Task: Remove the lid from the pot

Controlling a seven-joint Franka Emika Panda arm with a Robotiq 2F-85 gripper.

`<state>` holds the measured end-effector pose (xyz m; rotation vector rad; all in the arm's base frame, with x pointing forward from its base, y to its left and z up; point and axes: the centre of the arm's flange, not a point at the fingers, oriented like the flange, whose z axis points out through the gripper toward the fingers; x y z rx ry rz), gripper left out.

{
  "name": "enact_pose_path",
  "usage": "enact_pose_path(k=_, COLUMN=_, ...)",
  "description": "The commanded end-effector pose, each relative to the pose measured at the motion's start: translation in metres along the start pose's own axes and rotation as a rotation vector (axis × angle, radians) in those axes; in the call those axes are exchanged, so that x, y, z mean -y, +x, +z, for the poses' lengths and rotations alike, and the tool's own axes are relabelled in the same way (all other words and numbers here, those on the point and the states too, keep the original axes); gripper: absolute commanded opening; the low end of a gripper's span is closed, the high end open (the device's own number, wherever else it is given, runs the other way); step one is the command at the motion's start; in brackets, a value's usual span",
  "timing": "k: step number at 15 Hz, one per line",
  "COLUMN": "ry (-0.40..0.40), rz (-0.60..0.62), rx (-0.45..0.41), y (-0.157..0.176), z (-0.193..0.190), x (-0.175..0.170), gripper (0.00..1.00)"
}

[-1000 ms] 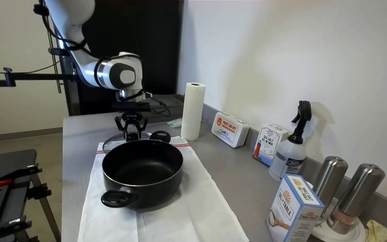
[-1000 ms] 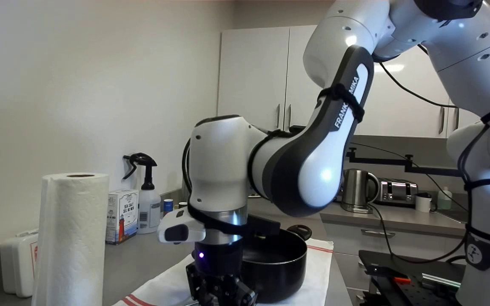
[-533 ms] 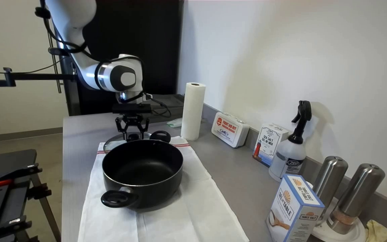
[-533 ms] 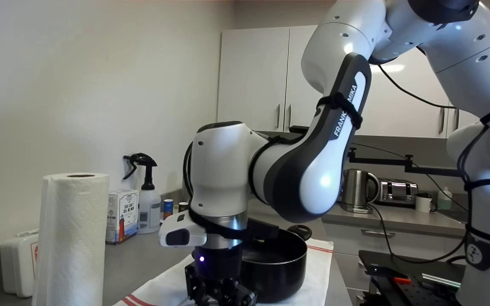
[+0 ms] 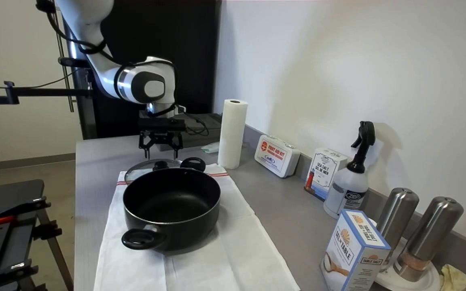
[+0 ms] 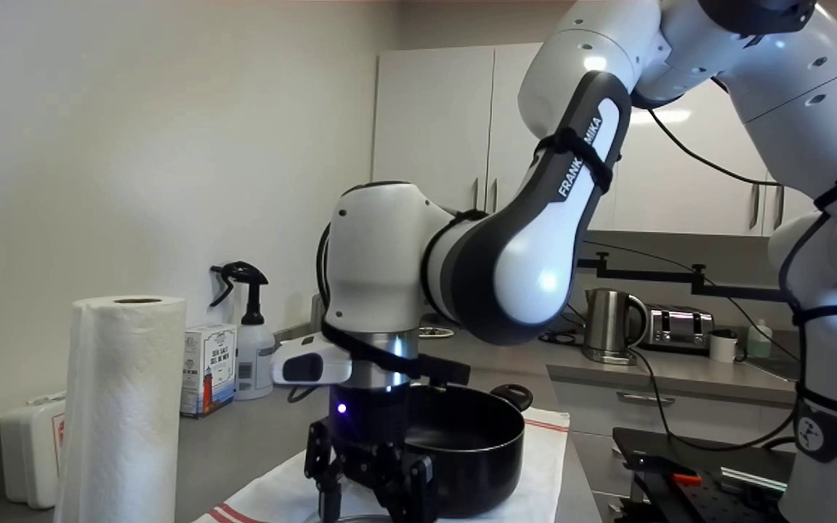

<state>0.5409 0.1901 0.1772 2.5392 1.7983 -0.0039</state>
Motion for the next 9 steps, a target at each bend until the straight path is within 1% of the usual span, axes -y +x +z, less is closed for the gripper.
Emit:
enact_pose_path(k=1, ry=0.049, rz=-0.024, rx=-0.058, y=-0.017, z=-0.049, x=0.003, gripper=1.0)
enact_pose_path(k=5, ry=0.077, rz=-0.028, rx=-0.108, y=-0.031, z=-0.079, x=-0.005, gripper=1.0)
enact_pose_path(k=7, ry=0.094, rz=-0.021, rx=-0.111, y=-0.039, z=-0.089, x=-0.011, gripper=1.0)
enact_pose_path(k=8, ry=0.074, rz=-0.013, rx=-0.105, y=-0.024, z=-0.071, x=-0.014, gripper=1.0)
enact_pose_path(k=9, ry=0.079, rz=-0.013, rx=-0.108, y=-0.028, z=-0.076, x=-0.016, gripper=1.0)
